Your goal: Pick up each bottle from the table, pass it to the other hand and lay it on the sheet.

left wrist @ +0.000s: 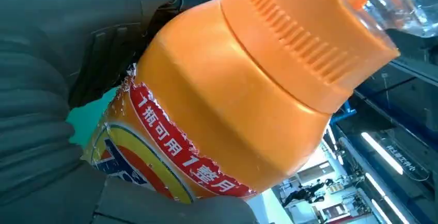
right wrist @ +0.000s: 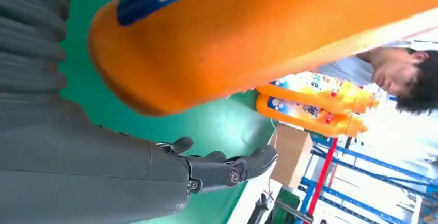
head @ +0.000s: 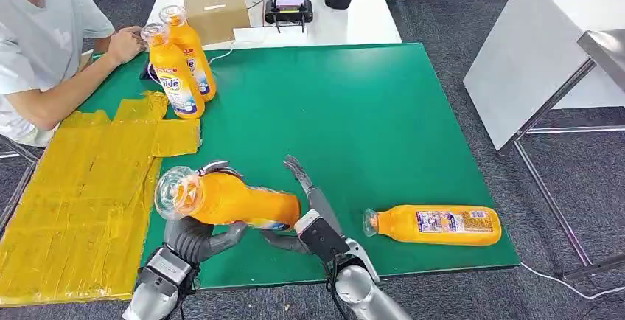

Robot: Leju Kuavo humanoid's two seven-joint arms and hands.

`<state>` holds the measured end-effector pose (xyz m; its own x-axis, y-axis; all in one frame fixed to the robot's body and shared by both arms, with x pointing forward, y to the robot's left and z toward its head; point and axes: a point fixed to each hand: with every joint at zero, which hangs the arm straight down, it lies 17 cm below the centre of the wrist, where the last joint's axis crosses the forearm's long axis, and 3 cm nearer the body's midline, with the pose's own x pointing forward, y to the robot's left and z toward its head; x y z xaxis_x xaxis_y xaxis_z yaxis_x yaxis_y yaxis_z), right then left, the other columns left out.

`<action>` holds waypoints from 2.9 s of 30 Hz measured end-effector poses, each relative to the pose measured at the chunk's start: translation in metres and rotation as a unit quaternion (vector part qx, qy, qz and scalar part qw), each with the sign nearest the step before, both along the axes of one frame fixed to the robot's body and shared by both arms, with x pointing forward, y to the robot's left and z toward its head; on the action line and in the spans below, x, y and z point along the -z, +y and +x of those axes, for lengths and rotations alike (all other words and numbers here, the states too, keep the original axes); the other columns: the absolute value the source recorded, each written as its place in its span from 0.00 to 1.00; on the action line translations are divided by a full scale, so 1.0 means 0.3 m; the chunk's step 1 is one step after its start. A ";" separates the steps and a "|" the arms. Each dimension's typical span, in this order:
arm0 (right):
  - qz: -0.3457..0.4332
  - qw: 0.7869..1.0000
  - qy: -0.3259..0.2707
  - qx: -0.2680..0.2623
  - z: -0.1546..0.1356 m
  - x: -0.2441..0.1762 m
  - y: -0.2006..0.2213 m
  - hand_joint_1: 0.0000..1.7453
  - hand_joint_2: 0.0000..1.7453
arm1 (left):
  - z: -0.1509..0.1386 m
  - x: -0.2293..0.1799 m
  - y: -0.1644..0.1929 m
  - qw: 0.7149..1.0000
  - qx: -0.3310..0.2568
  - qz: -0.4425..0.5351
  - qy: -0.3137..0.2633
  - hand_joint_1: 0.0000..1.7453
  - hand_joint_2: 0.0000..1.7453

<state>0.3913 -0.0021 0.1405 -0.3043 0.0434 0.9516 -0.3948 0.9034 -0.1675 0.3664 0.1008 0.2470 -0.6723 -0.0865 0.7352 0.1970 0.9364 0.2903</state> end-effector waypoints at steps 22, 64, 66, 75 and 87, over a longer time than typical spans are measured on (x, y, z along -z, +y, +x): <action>0.056 0.975 -0.163 0.139 -0.036 -0.345 -0.326 0.00 1.00 | 0.244 -0.119 0.191 0.856 -0.303 0.377 -0.181 1.00 1.00; -0.004 0.951 -0.253 0.177 -0.074 -0.533 -0.384 0.00 1.00 | 0.747 0.461 0.909 0.590 -0.403 0.694 0.091 0.00 1.00; -0.020 0.953 -0.248 0.175 -0.066 -0.508 -0.378 0.00 1.00 | 0.738 0.455 0.913 0.596 -0.413 0.684 0.084 0.00 1.00; -0.145 0.948 -0.226 0.171 -0.021 -0.361 -0.356 0.00 1.00 | 0.674 0.298 0.885 0.693 -0.465 0.551 0.007 0.00 1.00; -0.417 0.893 -0.112 0.128 -0.054 0.123 -0.507 0.00 1.00 | 0.315 0.182 0.569 0.914 -0.322 0.246 0.028 0.00 1.00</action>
<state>0.3753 -0.1541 0.1037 -0.3619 0.8036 0.4725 -0.0647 0.4840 -0.8727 0.4608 0.2713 0.1924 -0.3278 -0.7805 0.5323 -0.3206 0.6219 0.7145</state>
